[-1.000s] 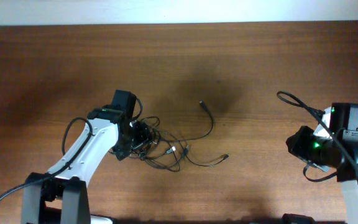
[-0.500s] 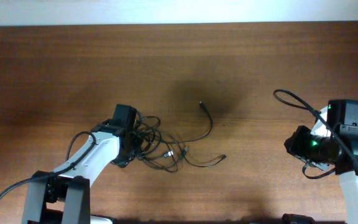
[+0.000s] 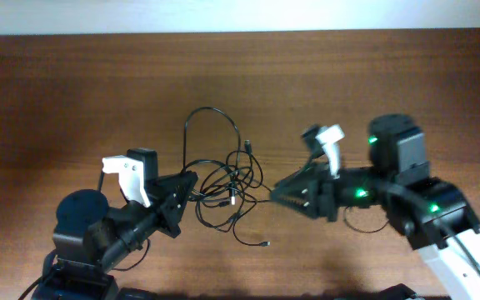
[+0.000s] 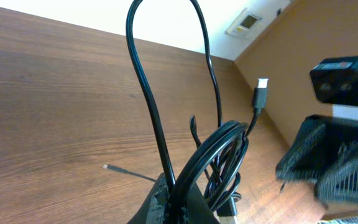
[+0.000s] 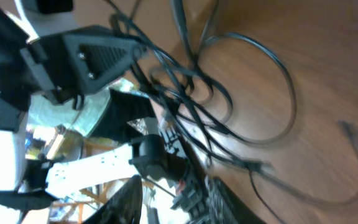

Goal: Untangle cables

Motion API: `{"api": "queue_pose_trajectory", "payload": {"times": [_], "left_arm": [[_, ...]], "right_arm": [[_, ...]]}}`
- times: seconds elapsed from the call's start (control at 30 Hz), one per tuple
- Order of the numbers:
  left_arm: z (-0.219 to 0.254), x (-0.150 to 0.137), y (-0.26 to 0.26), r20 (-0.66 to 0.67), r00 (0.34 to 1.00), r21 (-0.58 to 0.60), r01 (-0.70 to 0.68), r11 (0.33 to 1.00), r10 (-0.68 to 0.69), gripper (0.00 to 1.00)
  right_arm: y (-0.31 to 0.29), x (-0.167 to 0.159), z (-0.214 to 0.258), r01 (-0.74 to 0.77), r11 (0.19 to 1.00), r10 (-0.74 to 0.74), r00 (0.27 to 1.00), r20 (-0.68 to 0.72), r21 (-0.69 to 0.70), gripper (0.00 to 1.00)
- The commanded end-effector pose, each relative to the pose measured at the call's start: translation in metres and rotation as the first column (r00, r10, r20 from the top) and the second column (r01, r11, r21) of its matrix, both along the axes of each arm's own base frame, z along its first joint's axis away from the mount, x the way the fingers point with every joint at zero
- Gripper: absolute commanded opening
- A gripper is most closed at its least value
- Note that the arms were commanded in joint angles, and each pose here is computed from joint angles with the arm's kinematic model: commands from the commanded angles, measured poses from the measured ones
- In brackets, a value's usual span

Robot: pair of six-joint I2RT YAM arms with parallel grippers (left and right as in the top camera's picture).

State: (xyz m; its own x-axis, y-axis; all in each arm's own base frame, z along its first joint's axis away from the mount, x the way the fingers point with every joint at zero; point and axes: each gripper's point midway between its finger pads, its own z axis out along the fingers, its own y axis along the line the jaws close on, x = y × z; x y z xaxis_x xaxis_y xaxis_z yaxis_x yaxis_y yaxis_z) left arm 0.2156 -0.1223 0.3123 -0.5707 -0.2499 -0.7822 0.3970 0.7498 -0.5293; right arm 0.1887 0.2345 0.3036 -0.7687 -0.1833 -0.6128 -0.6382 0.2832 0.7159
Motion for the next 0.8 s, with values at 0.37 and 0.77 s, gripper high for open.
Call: {"api": "queue_pose_trajectory", "payload": {"times": [0.37,0.77], "left_arm": [[0.041,-0.007,-0.018,0.183,0.974,-0.033,0.138,0.99,-0.13,0.0],[0.092,0.005,-0.011,0.362,0.931,-0.108,0.081,0.991,-0.037,0.0]], "right_arm": [[0.081,0.016,-0.035,0.428,0.879,-0.47,0.694,-0.546,-0.212,0.41],[-0.05,0.053,-0.061,0.788,0.458,-0.864,0.503,0.0,-0.411,0.07]]}}
